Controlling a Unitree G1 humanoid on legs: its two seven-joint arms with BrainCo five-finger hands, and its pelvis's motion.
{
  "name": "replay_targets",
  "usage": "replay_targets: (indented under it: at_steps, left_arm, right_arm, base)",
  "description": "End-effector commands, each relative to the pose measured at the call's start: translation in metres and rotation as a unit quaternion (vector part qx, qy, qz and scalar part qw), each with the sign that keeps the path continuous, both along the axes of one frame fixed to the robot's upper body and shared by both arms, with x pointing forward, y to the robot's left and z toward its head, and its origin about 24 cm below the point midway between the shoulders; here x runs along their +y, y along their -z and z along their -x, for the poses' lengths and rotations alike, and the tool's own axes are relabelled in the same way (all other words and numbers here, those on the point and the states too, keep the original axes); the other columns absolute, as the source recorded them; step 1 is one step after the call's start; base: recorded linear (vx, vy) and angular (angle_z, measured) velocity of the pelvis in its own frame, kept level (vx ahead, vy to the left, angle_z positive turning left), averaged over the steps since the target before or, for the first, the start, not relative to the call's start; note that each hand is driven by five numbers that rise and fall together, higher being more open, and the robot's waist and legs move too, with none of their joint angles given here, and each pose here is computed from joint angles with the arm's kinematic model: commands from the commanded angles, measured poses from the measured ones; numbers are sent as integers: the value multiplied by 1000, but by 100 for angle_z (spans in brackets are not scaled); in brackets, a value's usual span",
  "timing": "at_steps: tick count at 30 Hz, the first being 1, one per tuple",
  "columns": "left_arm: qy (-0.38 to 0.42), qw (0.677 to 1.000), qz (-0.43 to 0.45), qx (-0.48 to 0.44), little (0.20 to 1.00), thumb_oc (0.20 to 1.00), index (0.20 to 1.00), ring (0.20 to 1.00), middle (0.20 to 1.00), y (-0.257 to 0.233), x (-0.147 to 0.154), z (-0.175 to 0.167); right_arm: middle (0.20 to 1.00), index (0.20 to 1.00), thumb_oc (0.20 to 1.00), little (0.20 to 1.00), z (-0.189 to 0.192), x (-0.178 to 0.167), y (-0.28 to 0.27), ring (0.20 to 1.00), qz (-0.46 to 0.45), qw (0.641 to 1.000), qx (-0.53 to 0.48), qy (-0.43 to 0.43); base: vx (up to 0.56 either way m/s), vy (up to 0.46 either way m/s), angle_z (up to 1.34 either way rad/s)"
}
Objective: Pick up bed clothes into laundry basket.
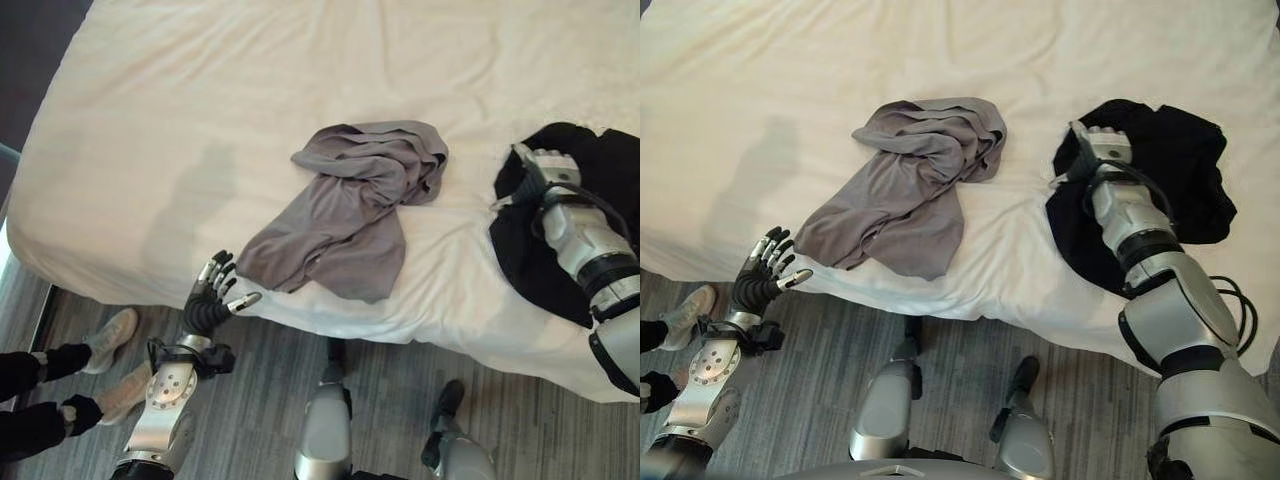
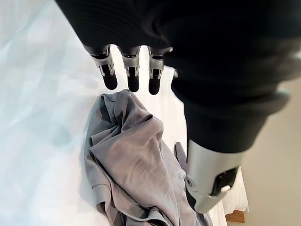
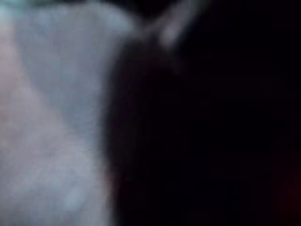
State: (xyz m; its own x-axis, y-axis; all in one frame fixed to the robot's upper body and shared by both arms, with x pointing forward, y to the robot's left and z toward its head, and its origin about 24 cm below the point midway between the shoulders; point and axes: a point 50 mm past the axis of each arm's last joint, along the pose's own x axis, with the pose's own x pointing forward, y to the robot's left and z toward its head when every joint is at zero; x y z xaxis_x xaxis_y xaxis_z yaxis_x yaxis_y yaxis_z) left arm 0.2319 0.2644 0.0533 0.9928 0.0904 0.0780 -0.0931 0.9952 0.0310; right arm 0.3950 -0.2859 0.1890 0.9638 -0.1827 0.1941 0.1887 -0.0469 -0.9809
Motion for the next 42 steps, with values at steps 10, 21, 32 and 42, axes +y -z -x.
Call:
replay_targets:
  at_steps: [10,21,32,42]
  left_arm:
    - [6,999,0,-45,1000,1000,1000,1000,1000,-21,13,5]
    - [-33,997,-48,-47,1000,1000,1000,1000,1000,-30,33,15]
    - [-68,970,-129,-193,1000,1000,1000,1000,1000,-98,30,-3]
    - [-112,938,-271,-183,1000,1000,1000,1000,1000,-110,37,-6]
  right_arm:
    - [200,200,200,200,39,-69,48,200,9,983,107,146]
    - [200,200,200,200,38,-19,-12,200,0,998,-3,-56]
    - [200,200,200,200,85,-19,-70,200,-21,982,-148,-117]
    - [200,200,200,200,127,-57,-92,200,-55,967,-238,-70]
  base:
    - [31,-7,0]
    - [33,19,-17]
    - [50,24,-14]
    - [46,25,-16]
